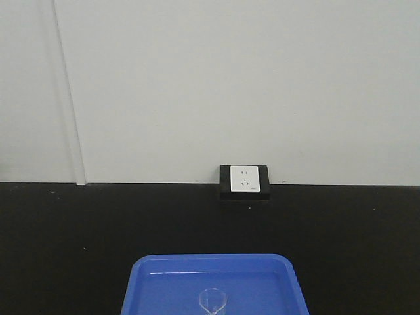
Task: Move beaker to silver tray on left bench
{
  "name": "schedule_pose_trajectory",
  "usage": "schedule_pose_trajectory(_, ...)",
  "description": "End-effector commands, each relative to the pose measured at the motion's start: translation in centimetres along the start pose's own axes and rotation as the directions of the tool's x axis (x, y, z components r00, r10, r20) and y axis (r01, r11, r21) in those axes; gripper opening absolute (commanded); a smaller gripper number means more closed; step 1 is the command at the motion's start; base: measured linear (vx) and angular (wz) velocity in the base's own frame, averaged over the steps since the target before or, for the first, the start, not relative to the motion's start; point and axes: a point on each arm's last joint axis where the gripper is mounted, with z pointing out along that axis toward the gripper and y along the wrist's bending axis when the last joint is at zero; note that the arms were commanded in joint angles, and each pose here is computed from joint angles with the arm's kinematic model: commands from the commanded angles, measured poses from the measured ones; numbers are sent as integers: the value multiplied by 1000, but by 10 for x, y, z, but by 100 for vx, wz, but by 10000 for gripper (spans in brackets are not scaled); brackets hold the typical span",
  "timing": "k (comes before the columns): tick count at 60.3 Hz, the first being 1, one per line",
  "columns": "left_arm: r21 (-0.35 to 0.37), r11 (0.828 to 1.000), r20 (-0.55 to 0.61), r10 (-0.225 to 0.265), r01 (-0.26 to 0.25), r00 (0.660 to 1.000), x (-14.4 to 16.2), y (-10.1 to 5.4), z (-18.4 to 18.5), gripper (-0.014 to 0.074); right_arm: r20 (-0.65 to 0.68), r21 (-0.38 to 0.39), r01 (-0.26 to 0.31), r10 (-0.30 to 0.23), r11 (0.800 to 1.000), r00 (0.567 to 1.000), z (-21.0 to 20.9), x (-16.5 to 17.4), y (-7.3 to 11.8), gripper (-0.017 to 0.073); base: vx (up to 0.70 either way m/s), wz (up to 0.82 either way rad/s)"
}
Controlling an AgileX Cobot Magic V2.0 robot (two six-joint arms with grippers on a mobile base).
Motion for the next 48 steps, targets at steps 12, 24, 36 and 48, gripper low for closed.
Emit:
schedule_pose_trajectory(12,7,1000,71,0,0,997,-2,-1,2,1,87,0,15,-15,1000,996,-1,-6,0,-11,0,0)
schedule_pose_trajectory(24,7,1000,71,0,0,997,-2,-1,2,1,87,0,15,-15,1000,996,-1,-6,0,-11,0,0)
schedule_pose_trajectory(36,7,1000,71,0,0,997,-2,-1,2,1,87,1,19,-19,1000,996,-1,-6,0,-11,0,0)
schedule_pose_trajectory(48,7,1000,71,0,0,997,-2,-1,2,1,87,1,19,-19,1000,996,-1,-6,0,-11,0,0)
